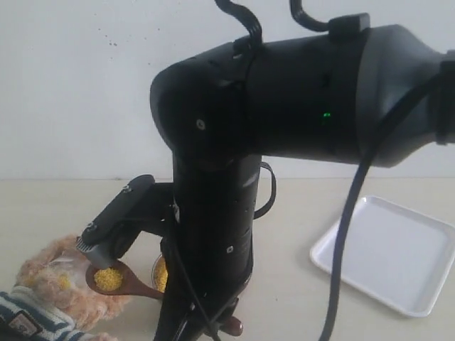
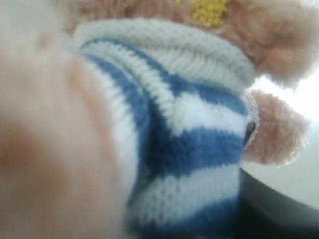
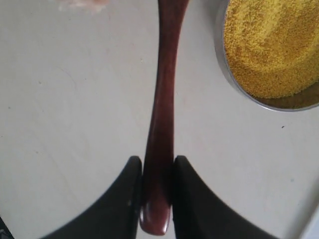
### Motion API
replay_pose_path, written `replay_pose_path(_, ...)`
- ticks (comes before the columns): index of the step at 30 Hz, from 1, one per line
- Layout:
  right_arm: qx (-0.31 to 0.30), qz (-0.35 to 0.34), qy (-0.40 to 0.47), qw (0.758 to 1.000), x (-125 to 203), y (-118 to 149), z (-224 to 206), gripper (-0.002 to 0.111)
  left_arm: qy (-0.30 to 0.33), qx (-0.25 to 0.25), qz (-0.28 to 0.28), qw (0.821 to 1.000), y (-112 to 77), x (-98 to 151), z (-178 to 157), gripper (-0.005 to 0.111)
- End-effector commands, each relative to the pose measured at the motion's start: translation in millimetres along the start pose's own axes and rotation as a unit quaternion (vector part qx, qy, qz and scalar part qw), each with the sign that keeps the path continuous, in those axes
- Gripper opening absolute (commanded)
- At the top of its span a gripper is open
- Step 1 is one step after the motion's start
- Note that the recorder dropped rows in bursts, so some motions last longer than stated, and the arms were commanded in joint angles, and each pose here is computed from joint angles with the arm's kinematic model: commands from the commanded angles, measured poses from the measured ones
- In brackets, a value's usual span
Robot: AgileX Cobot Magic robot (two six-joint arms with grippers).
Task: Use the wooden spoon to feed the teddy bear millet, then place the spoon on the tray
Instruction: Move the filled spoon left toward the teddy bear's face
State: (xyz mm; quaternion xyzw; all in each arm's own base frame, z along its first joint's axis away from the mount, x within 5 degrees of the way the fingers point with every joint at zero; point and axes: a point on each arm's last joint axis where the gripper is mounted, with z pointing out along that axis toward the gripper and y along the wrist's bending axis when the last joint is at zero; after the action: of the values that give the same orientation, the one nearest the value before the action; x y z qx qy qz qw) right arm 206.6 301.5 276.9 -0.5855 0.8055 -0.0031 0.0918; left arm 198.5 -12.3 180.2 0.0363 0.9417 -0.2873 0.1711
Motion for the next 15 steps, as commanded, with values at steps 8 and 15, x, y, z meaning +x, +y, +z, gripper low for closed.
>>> replay_pose_path(8, 0.038, -0.027, -0.043, 0.998, -30, 2, -18, 0.000, -0.006, 0.004, -0.002, 1.000, -1.1, 0, -1, 0.006)
replay_pose_path(15, 0.047, -0.058, -0.034, 0.997, -54, 12, 2, 0.000, -0.006, 0.004, -0.002, 1.000, -1.1, 0, -1, 0.006)
